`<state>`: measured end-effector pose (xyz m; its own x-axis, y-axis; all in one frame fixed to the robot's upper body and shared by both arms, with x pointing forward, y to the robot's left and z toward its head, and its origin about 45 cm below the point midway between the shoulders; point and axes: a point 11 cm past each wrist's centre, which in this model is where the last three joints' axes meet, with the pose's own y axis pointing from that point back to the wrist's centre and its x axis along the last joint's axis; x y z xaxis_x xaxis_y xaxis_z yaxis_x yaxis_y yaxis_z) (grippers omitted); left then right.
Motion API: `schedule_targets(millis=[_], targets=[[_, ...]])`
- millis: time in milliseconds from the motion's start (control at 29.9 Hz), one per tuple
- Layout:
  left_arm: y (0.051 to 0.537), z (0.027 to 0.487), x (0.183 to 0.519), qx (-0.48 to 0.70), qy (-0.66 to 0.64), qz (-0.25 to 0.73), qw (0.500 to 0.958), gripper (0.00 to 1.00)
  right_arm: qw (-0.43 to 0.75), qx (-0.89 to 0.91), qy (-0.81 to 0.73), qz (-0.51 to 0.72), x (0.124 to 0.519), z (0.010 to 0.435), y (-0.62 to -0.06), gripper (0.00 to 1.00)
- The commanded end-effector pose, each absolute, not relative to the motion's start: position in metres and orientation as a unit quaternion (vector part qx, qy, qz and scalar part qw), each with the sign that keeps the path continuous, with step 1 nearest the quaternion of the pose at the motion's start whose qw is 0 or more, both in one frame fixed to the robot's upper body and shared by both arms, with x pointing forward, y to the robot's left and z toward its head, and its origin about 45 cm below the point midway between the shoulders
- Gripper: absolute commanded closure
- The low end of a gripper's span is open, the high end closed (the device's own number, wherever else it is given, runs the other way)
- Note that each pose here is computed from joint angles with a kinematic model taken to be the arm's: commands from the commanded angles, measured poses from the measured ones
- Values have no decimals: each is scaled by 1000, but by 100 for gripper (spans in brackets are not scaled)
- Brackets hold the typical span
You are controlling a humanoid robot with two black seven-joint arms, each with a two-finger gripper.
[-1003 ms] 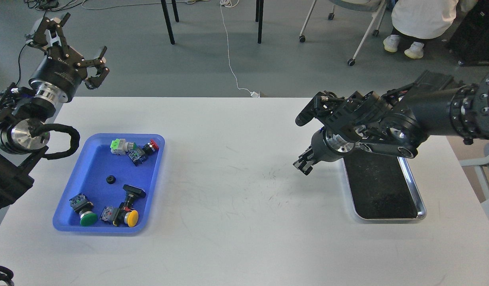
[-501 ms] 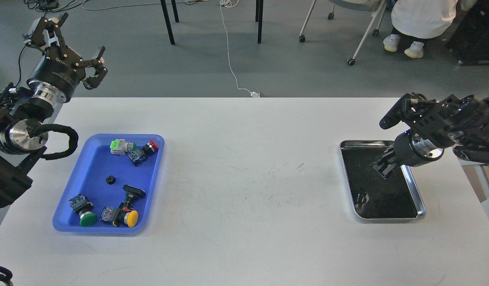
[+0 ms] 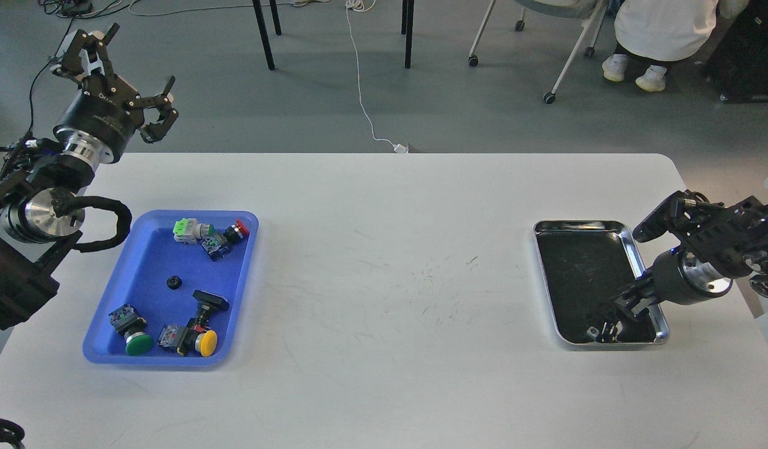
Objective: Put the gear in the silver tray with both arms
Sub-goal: 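Carry the gear into the silver tray and open the right gripper, then lift the right gripper away from the silver tray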
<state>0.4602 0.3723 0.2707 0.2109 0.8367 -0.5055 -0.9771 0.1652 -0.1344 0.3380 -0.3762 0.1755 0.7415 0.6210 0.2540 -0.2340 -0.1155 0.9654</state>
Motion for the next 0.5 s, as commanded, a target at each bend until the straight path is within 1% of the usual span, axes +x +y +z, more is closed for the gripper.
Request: schedule_targets(millis=[0, 67, 100, 301, 401, 468], targets=[[369, 269, 460, -221, 162, 606, 747, 2, 645, 673, 145, 332, 338, 173, -371, 75], [369, 271, 461, -223, 161, 605, 748, 2, 643, 674, 145, 333, 339, 173, -369, 71], [369, 272, 461, -223, 161, 605, 747, 2, 642, 675, 146, 334, 339, 173, -368, 66], [370, 271, 460, -223, 160, 606, 747, 2, 638, 678, 147, 333, 336, 168, -367, 48], [370, 272, 461, -223, 160, 605, 747, 2, 634, 682, 142, 338, 338, 169, -364, 41], [372, 273, 460, -223, 158, 607, 746, 2, 628, 685, 124, 349, 346, 174, -360, 37]])
